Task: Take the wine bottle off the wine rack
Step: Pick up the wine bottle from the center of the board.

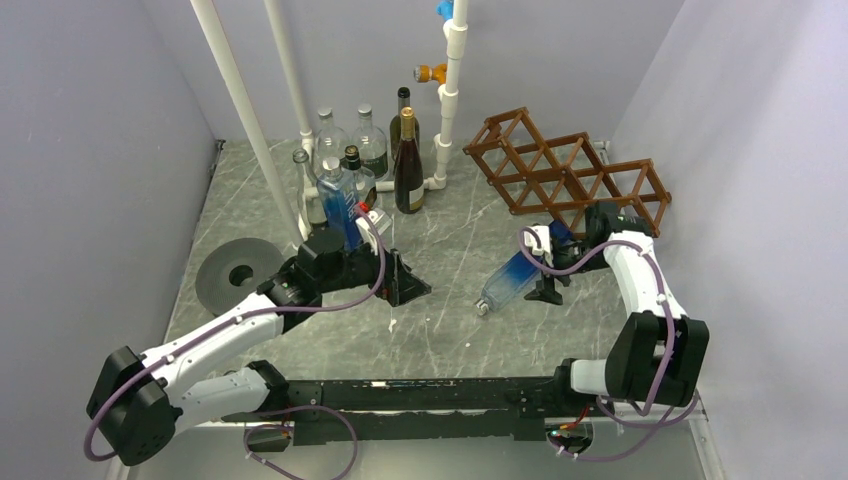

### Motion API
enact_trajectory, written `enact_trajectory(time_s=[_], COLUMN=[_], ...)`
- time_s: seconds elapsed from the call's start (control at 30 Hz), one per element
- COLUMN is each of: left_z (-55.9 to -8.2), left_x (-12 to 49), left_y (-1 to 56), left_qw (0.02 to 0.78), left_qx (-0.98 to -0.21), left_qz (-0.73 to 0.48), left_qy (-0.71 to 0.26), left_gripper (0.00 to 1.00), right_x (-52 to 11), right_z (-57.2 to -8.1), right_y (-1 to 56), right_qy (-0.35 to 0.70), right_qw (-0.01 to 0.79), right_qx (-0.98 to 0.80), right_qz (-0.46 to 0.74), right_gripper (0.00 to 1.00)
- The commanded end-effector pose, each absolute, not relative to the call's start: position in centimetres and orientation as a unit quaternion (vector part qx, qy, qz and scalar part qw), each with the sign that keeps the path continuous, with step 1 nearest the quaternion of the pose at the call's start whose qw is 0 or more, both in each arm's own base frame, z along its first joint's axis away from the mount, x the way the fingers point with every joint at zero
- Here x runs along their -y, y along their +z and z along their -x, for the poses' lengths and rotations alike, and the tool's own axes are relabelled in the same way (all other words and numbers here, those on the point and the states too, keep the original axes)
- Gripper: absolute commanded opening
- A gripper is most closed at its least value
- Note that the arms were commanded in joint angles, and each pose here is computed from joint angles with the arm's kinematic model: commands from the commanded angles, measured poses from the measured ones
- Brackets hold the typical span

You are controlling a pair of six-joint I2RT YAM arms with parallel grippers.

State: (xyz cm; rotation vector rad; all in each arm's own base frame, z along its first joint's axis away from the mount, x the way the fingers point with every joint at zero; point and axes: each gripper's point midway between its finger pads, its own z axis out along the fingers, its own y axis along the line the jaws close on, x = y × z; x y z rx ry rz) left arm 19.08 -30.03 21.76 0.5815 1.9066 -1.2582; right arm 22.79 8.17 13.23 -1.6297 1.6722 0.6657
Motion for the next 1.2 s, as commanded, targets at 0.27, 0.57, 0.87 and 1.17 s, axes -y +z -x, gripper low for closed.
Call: enact_trajectory(time_s=[0.27,0.57,0.87,1.17], left_z=[-19.5,-19.7,-19.9,-19.8], left_x=[29.0,28.5,28.2,28.0], left_y=[22.9,23.0,22.7,22.4], left_qw=[0.425,0.441,0.448,0.449], left_qx=[-0.737,-0.735,-0.736,-0.736], left_qz=[-0.236,-0.236,-0.236,-0.235], left_qy=[-0.469,-0.458,-0.45,-0.448], left_gripper=[0.99,0.99,1.0,1.0], right_x=[-7.7,-7.2,-6.5,-5.6], right_z=[-24.5,-24.8,-25.4,-26.3], right_y=[13.2,12.5,12.0,11.4], right_qy=[0.234,0.233,0.23,0.192], right_qw=[0.364,0.343,0.323,0.308], right_qx=[-0.614,-0.605,-0.605,-0.591], right_qz=[0.66,0.68,0.691,0.72], right_gripper=[1.0,1.0,1.0,1.0])
